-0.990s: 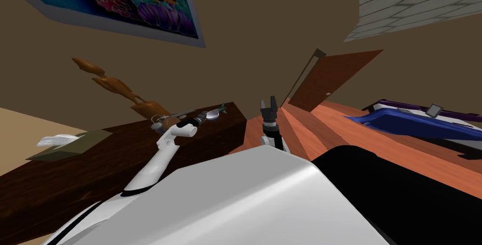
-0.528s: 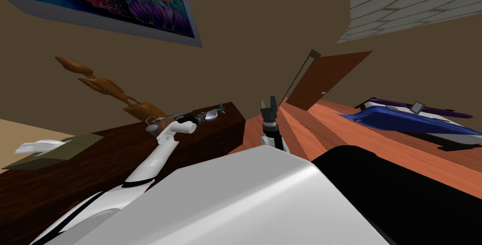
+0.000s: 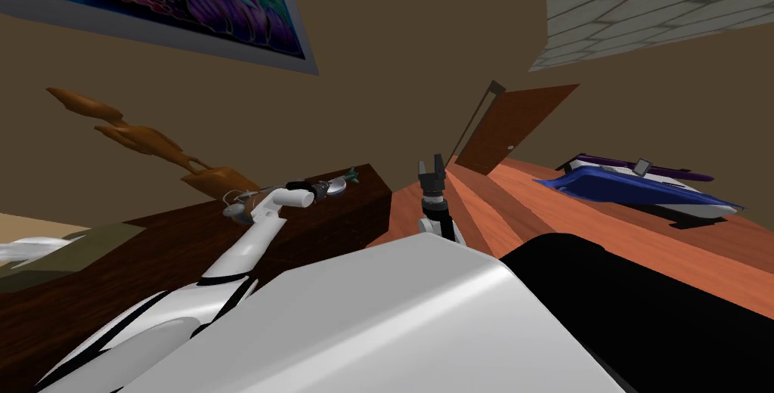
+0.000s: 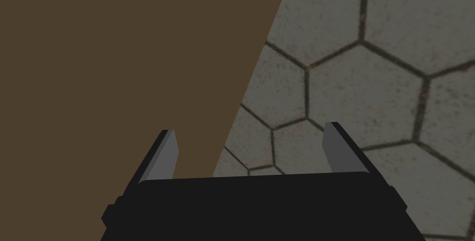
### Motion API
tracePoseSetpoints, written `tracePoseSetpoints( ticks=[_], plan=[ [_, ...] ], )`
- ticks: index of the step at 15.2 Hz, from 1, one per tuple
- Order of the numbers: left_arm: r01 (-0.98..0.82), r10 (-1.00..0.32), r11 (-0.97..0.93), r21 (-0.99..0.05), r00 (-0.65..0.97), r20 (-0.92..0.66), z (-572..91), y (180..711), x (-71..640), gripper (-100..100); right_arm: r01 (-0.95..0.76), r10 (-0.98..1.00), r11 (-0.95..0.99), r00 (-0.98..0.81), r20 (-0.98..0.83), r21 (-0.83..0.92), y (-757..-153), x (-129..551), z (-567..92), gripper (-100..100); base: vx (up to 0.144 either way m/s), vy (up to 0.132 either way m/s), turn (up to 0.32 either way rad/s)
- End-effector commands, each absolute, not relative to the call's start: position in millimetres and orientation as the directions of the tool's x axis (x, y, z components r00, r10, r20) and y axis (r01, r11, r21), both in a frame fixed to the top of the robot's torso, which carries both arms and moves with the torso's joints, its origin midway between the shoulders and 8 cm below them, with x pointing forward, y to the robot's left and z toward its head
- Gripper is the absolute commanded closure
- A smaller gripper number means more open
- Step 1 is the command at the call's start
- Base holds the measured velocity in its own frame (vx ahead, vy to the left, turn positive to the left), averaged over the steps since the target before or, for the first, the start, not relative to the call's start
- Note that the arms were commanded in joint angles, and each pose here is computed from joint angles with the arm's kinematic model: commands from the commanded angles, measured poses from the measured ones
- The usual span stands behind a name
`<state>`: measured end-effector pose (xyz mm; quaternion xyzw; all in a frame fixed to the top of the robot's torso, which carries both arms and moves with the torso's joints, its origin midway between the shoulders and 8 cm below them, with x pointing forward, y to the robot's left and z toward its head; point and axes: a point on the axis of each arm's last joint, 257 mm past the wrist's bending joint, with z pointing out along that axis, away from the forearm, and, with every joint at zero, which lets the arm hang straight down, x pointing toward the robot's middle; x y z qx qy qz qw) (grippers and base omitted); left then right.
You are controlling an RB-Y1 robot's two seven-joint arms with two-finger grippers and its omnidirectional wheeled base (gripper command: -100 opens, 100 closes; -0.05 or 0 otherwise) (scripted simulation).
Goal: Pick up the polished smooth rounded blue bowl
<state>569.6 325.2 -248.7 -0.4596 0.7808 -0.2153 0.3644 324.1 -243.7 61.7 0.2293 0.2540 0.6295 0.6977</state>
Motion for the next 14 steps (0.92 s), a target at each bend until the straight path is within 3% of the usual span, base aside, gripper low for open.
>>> tracePoseSetpoints(
  ticks=[1,14],
  plan=[
    [-0.598,-0.872,0.488,-0.636,-0.322,-0.367,-256.2,330.7,564.3,-100,-0.762,0.995,0.102,0.079,-0.066,0.64,-243.7,324.1,61.7,0,-0.001,-0.003,-0.032],
    [-0.743,-0.86,0.502,-0.443,-0.378,-0.342,-265.3,362.6,547.3,-100,-0.762,0.995,0.102,0.079,-0.066,0.64,-243.7,324.1,61.7,0,-0.004,-0.002,-0.051]
  ],
)
